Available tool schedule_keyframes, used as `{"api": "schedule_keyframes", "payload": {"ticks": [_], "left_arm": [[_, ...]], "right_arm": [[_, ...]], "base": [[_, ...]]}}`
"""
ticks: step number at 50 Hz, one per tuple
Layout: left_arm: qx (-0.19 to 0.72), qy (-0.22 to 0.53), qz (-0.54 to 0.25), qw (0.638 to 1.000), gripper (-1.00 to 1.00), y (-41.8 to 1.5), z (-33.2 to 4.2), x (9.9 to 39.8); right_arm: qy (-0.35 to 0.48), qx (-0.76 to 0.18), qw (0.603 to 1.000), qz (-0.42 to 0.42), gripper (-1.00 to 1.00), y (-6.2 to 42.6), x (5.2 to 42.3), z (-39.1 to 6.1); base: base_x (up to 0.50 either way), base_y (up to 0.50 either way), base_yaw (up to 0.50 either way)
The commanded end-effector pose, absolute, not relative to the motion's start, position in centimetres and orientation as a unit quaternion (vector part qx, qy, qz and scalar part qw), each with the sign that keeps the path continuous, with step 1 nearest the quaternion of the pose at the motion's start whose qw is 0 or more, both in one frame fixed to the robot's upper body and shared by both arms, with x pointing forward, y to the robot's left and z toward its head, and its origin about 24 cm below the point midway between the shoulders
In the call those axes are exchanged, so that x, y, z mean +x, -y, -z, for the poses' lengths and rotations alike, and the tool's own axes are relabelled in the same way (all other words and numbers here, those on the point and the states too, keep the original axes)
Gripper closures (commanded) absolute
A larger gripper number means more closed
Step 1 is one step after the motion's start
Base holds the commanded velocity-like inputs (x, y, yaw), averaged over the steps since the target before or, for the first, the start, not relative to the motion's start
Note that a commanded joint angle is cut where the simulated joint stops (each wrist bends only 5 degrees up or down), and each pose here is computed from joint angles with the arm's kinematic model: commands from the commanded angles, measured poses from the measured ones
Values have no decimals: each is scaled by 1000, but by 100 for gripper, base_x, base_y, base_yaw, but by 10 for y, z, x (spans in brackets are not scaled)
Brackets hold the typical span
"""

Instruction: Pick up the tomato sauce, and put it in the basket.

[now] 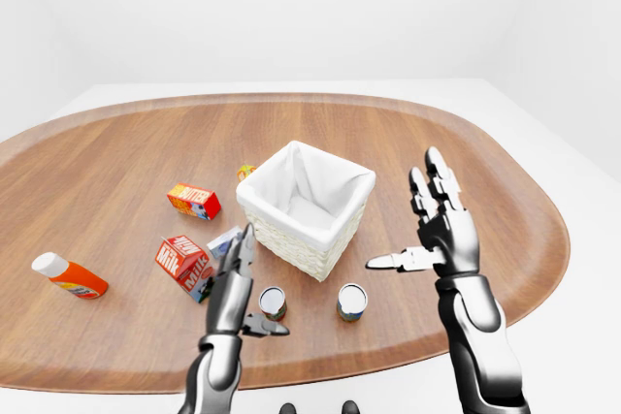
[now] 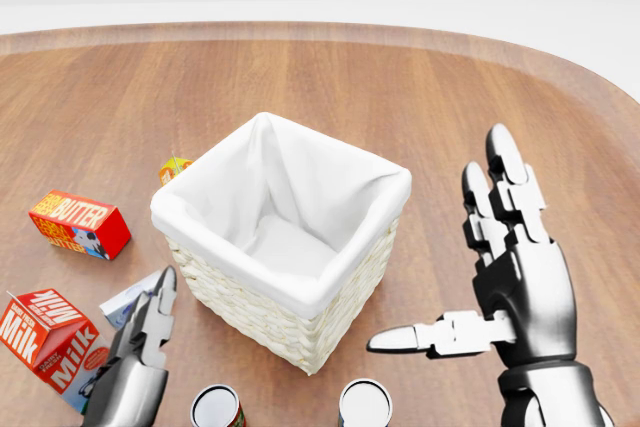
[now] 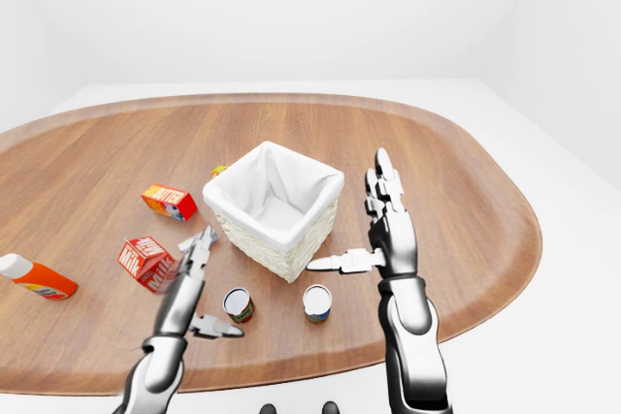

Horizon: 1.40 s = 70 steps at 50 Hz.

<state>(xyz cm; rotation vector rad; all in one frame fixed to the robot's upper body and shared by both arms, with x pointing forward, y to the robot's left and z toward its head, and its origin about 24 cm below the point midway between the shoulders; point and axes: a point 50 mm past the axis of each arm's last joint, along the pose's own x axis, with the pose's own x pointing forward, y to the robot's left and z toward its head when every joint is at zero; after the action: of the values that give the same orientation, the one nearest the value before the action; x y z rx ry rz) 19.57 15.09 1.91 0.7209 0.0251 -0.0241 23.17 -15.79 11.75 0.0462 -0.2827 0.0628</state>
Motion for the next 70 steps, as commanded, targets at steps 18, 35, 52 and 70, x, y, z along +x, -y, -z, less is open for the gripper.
{"api": "schedule_keyframes", "payload": {"ticks": [18, 35, 52, 70], "left_arm": [[361, -32, 10, 932, -100, -151, -5, 201], [369, -48, 10, 928, -100, -151, 6, 202], [372, -71, 7, 925, -100, -154, 19, 206], [373, -75, 4, 925, -100, -155, 21, 208]], "right_arm": [[136, 23, 990, -32, -100, 158, 232, -116], [134, 23, 990, -32, -100, 157, 232, -114], [132, 23, 991, -33, -100, 157, 232, -113], [126, 26, 991, -33, -100, 157, 234, -111]], "base": [[0, 0, 0], [0, 0, 0], [0, 0, 0], [0, 0, 0]]}}
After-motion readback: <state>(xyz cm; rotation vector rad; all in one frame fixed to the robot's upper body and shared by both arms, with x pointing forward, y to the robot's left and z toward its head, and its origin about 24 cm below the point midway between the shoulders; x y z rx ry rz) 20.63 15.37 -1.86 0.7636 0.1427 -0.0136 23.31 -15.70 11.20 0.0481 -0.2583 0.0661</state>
